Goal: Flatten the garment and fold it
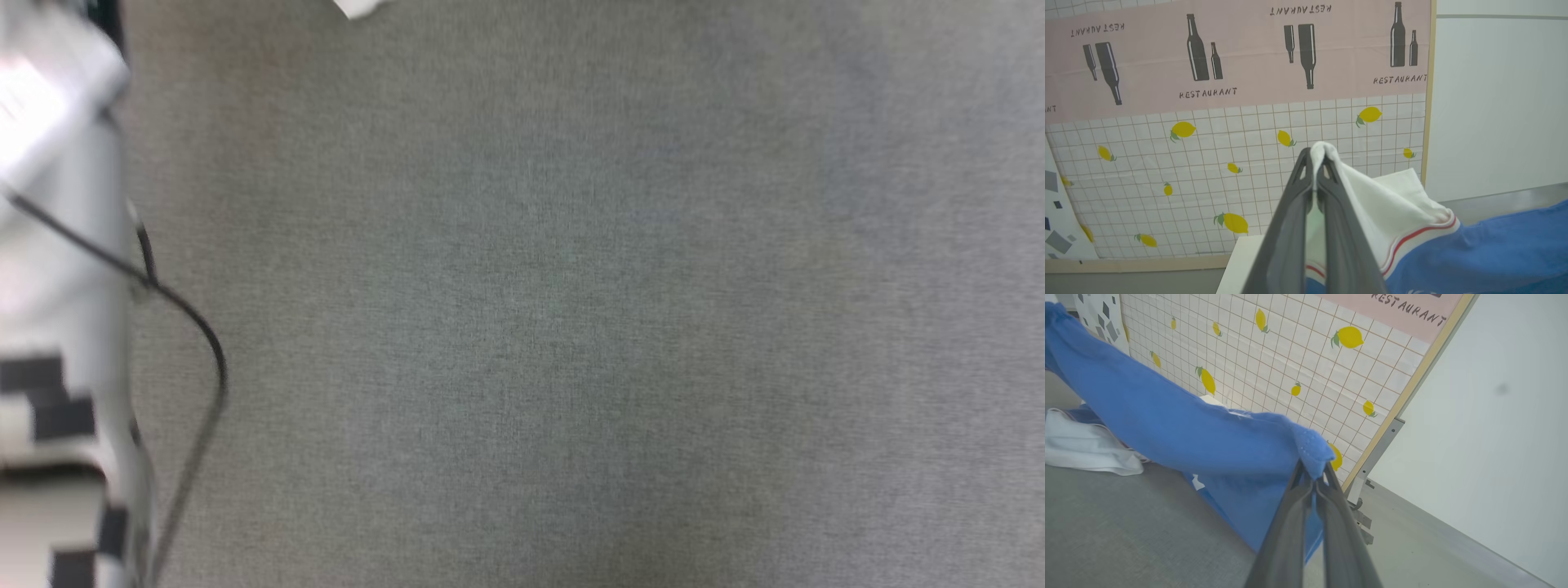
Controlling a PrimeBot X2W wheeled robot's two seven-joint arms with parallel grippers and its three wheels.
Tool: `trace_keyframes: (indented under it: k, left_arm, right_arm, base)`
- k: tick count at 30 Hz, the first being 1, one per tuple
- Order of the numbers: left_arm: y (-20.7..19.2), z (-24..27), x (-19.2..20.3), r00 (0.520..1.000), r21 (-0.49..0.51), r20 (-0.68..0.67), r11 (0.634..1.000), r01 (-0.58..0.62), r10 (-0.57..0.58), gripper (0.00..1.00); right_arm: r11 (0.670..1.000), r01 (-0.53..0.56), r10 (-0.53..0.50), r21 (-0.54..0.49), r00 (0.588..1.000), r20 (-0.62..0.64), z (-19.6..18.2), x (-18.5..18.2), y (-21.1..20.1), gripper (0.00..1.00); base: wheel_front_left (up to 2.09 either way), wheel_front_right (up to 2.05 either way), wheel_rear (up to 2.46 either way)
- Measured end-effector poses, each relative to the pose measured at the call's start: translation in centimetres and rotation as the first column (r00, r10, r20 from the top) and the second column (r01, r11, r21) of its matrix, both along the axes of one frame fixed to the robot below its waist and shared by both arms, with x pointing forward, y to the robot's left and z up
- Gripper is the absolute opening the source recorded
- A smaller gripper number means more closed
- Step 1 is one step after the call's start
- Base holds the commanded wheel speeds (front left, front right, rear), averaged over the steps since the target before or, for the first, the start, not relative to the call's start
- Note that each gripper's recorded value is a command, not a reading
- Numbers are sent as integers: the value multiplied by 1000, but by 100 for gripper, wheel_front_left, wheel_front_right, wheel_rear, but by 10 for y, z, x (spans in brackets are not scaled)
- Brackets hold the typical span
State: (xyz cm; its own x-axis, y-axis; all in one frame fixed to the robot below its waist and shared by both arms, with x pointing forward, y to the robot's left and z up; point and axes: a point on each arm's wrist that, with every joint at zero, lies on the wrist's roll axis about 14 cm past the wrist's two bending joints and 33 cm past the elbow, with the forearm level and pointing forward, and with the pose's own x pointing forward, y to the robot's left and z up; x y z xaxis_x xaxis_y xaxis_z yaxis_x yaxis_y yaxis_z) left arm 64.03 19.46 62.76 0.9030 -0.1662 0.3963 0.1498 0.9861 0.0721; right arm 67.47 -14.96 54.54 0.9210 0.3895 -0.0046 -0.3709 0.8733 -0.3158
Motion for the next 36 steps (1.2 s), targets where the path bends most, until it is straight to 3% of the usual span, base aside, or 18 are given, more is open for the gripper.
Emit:
trace_keyframes:
  k: [12, 22, 30, 36]
  left_arm:
    - [21, -109, -145, 955, -43, -295, 998, -56, 41, 0]
    - [24, -161, -270, 875, -53, -482, 995, -89, 53, 0]
    - [24, -182, -342, 810, -68, -584, 990, -121, 59, 0]
    - [27, -192, -377, 764, -64, -640, 986, -151, 76, 0]
  right_arm:
    - [996, -84, 87, 22, 951, -295, -93, -145, 4, 0]
    - [996, -84, 83, 14, 925, -371, -102, -238, -20, 0]
    - [998, -43, 54, 36, 897, -439, -111, -298, -37, 0]
    - [998, -18, 48, 60, 843, -535, -136, -350, -39, 0]
  base:
    - [0, 0, 0]
    - [0, 0, 0]
    - [0, 0, 0]
    - [0, 0, 0]
